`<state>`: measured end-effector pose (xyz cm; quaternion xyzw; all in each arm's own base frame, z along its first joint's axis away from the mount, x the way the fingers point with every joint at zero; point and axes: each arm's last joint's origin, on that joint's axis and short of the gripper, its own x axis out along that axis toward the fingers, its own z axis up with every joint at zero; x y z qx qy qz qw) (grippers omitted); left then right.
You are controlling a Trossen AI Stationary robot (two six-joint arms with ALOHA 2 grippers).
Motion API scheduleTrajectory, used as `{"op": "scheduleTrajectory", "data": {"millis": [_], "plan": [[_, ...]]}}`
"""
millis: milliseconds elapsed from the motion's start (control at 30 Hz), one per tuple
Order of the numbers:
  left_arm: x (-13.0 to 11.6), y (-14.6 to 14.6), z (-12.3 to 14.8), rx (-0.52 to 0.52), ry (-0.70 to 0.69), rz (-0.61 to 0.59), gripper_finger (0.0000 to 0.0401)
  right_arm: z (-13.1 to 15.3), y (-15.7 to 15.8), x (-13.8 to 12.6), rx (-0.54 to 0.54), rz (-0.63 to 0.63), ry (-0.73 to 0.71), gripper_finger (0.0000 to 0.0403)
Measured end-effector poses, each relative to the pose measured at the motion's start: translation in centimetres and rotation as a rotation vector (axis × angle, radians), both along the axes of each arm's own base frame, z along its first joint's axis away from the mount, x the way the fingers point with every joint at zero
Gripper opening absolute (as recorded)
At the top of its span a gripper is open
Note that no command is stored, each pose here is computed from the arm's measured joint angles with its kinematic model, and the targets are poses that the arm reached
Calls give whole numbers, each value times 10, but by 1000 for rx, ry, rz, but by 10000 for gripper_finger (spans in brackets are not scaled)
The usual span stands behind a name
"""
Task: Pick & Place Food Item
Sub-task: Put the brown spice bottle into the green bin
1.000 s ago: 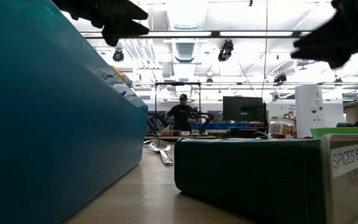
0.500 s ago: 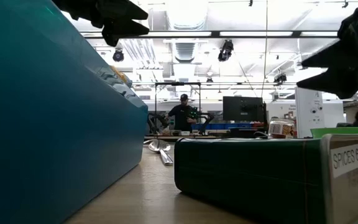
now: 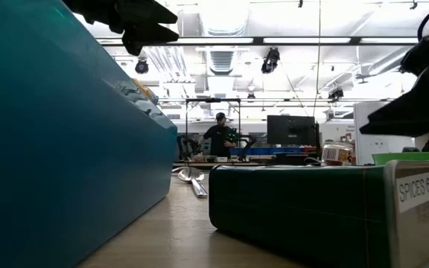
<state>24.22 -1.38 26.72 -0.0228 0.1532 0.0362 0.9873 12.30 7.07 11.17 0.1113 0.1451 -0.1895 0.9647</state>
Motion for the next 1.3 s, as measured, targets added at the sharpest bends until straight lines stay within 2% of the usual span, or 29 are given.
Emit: {"op": "scheduleTrajectory", "data": {"millis": [233,533,800,1300], "plan": [[0,0,0,0,0,0,229,-15,-7,7,120,-65,60,363],[0,0,0,0,0,1,229,-23,-6,24,107,-66,114,363],[0,0,0,0,2,0,229,-28,-10,45,132,-56,239,363],[0,0,-1,0,7,0,229,-33,-22,51,186,-108,273,363]]}}
